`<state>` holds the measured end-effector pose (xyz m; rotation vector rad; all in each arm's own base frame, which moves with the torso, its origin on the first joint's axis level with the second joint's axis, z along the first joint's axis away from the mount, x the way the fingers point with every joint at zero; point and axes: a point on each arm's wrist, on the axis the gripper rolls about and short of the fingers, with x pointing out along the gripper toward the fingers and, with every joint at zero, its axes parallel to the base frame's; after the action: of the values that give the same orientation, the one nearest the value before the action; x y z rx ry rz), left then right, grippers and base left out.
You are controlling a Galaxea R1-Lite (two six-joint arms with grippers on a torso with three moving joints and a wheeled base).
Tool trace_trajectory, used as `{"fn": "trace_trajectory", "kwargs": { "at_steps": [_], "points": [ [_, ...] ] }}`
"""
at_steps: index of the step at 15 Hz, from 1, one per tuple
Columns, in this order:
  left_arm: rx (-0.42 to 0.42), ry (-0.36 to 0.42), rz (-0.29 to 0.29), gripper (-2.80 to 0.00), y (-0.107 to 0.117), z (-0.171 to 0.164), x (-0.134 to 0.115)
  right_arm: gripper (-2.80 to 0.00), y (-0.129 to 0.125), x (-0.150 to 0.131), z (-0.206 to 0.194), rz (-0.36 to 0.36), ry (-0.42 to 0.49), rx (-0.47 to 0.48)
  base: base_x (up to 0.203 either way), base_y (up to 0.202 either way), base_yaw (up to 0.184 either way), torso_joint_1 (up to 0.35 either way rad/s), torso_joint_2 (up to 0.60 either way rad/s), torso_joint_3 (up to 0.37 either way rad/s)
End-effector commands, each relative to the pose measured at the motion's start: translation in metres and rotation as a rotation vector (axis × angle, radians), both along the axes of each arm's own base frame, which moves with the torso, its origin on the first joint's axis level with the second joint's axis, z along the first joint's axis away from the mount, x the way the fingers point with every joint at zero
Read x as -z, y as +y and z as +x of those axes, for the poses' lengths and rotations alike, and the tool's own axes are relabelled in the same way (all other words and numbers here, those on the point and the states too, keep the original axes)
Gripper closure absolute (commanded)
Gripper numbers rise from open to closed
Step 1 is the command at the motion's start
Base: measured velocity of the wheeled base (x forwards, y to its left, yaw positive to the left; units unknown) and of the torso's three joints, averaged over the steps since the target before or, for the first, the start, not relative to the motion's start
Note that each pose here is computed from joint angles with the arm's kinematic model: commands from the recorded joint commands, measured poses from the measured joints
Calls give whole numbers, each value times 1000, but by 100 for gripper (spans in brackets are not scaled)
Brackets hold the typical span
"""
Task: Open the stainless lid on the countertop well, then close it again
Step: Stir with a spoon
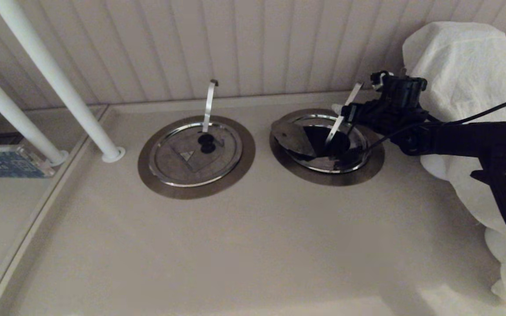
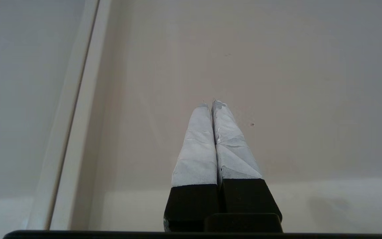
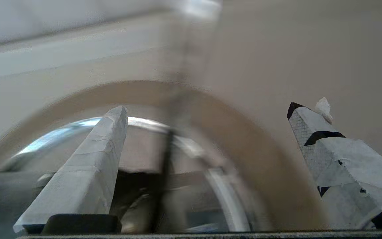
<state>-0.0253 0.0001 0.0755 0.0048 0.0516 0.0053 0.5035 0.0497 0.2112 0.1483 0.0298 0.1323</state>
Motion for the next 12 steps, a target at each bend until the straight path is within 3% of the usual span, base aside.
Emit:
{"fn": "trace_trajectory", "kwargs": {
  "at_steps": [1,4,9,10,12],
  "points": [
    [-1,1,0,0,0,0,0,-280,1,19,8,-1,21,-3,0,0,0,0,0,0],
    [-1,1,0,0,0,0,0,-280,1,21,13,7,-60,-5,0,0,0,0,0,0],
    [-1,1,0,0,0,0,0,-280,4,27,16,19,-59,-24,0,0,0,0,0,0],
    [-1,1,0,0,0,0,0,0,3,23,15,20,-72,-23,0,0,0,0,0,0],
    [-1,1,0,0,0,0,0,0,3,19,13,24,-97,-22,0,0,0,0,0,0]
  ]
}}
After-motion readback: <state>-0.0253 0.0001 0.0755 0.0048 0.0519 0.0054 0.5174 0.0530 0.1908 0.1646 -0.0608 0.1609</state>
